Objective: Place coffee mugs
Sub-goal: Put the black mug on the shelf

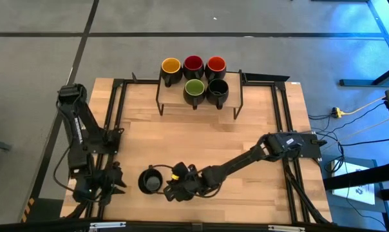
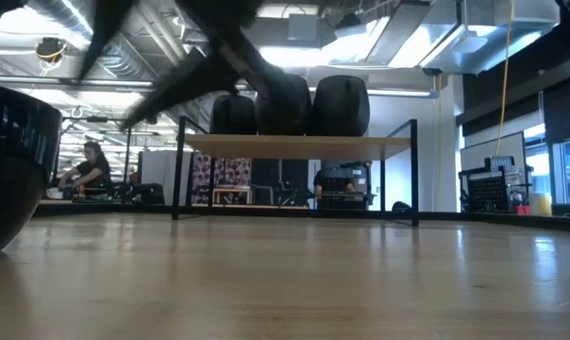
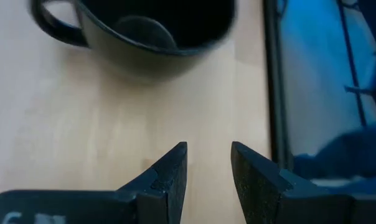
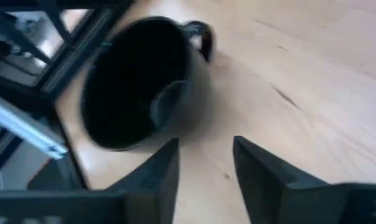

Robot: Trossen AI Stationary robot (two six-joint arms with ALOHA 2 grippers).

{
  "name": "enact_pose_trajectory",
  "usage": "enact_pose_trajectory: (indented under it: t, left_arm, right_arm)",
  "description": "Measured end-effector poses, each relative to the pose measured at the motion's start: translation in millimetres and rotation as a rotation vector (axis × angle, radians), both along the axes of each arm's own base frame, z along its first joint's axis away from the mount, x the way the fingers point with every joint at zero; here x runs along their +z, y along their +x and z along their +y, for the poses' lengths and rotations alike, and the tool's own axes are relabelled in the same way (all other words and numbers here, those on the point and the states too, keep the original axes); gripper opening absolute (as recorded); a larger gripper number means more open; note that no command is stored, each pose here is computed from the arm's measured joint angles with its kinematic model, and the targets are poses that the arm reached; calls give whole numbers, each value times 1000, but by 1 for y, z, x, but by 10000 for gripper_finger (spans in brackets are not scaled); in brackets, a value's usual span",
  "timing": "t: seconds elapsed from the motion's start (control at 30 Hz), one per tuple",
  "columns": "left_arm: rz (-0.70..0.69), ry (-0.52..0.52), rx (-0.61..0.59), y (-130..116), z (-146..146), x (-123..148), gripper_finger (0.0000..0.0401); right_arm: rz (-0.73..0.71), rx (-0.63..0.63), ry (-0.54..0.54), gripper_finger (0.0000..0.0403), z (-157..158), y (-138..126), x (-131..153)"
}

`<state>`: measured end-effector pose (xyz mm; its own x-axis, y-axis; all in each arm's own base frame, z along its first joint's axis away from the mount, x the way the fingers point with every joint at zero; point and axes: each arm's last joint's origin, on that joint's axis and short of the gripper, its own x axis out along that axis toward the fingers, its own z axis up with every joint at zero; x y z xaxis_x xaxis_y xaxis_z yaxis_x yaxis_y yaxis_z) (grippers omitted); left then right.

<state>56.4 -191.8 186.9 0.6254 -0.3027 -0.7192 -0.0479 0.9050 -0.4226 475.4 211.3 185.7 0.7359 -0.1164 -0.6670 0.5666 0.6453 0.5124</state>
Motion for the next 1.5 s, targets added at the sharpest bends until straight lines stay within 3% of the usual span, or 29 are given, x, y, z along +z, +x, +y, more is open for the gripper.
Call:
enact_pose_trajectory:
  t: [0.13,0.4,0.83,1.5]
  left_arm:
    - [-30,36,45,9,1,-5,118]
    - [-128,122,6,34,-7,-12,118]
    - [-98,176,59,46,-1,-19,118]
    - [59,256,138,50,21,-24,118]
  right_arm:
    - [40,-32,-13,82,-9,3,-11]
    - [8,-64,-36,5,-10,11,-27]
    - [-35,-9,-22,3,-6,16,-29]
    - [-19,65,1,1,3,13,-30]
